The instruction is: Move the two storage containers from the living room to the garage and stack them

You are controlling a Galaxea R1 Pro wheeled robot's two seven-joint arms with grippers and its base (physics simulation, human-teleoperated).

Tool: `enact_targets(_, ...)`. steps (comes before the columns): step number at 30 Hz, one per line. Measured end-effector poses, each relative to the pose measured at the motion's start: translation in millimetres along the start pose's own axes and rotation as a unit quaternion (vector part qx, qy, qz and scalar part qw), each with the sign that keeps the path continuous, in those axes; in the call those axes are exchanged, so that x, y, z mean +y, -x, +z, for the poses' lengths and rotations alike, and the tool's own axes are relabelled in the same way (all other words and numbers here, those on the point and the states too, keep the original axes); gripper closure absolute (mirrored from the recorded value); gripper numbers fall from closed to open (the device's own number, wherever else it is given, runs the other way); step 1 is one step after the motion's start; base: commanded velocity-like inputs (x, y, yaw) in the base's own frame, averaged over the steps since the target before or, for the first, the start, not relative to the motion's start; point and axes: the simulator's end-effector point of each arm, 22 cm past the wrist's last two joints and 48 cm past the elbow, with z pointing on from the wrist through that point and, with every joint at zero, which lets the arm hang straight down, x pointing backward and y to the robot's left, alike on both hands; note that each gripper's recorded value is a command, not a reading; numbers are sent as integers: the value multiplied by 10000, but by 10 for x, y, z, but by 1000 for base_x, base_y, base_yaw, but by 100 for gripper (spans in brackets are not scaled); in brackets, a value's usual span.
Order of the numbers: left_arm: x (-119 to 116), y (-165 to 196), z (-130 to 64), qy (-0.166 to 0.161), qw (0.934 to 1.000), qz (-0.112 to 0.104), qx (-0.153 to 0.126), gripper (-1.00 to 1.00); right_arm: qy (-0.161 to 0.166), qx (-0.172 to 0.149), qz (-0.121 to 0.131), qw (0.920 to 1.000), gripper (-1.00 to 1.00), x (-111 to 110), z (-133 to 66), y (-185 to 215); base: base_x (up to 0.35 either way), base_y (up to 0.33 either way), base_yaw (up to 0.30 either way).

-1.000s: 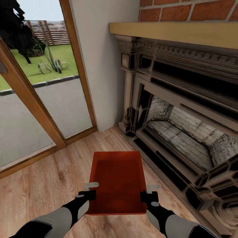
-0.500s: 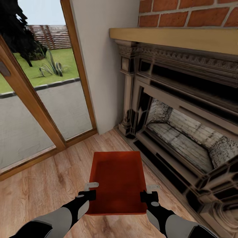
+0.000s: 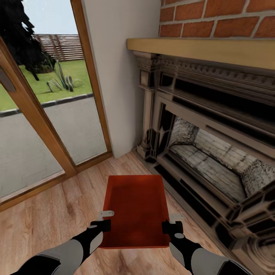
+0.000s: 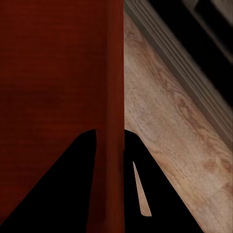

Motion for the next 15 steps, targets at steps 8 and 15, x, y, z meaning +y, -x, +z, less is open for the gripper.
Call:
enact_targets(8, -4, 67, -34, -5, 10000, -4, -64, 100, -3, -64, 2, 10000, 100, -6, -24, 71, 0, 0, 0)
enact_targets(15, -6, 121, -65, -9, 9999, -6, -118, 100, -7, -118, 6, 9999, 100, -11, -46, 129, 0, 0, 0)
